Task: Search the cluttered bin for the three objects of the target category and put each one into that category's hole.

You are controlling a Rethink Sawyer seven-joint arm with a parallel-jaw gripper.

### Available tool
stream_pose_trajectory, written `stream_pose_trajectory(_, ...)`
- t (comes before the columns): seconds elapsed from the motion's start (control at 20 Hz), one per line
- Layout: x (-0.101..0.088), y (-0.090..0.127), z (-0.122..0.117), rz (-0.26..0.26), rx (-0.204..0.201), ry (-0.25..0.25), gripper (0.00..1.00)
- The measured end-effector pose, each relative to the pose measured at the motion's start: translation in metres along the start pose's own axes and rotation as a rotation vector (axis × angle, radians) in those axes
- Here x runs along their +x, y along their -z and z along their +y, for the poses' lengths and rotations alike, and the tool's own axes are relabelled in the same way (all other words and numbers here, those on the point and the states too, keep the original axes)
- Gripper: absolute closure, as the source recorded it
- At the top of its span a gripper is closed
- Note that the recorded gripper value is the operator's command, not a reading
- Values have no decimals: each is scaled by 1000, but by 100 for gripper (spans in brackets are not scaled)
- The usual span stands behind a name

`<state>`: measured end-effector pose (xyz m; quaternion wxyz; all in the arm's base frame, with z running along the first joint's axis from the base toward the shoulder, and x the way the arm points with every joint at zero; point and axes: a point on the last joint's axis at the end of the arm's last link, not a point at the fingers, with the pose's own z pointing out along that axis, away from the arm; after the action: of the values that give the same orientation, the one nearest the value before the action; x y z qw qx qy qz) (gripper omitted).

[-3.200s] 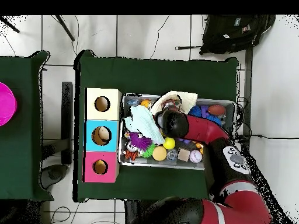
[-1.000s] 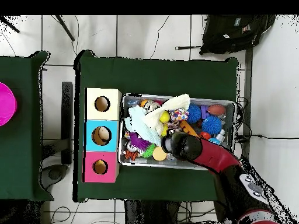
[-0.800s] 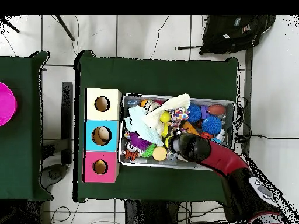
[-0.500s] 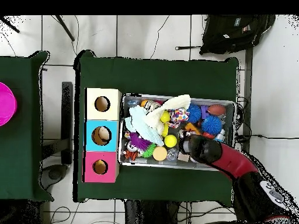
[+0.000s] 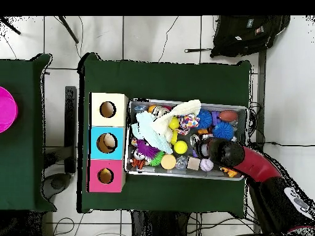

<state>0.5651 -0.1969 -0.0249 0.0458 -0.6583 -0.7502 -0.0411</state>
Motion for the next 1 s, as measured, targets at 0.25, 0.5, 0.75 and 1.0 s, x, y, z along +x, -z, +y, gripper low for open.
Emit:
stream_pose_trajectory(0.25, -7, 1, 1, 5, 10, 14, 0)
stream_pose_trajectory(0.5, -6, 2, -1, 7, 31, 39, 0)
stream_pose_trajectory(0.75, -3, 21, -1, -4, 60, 70, 0)
stream_pose_trajectory(1.0, 5, 46, 4, -12, 89, 96, 0)
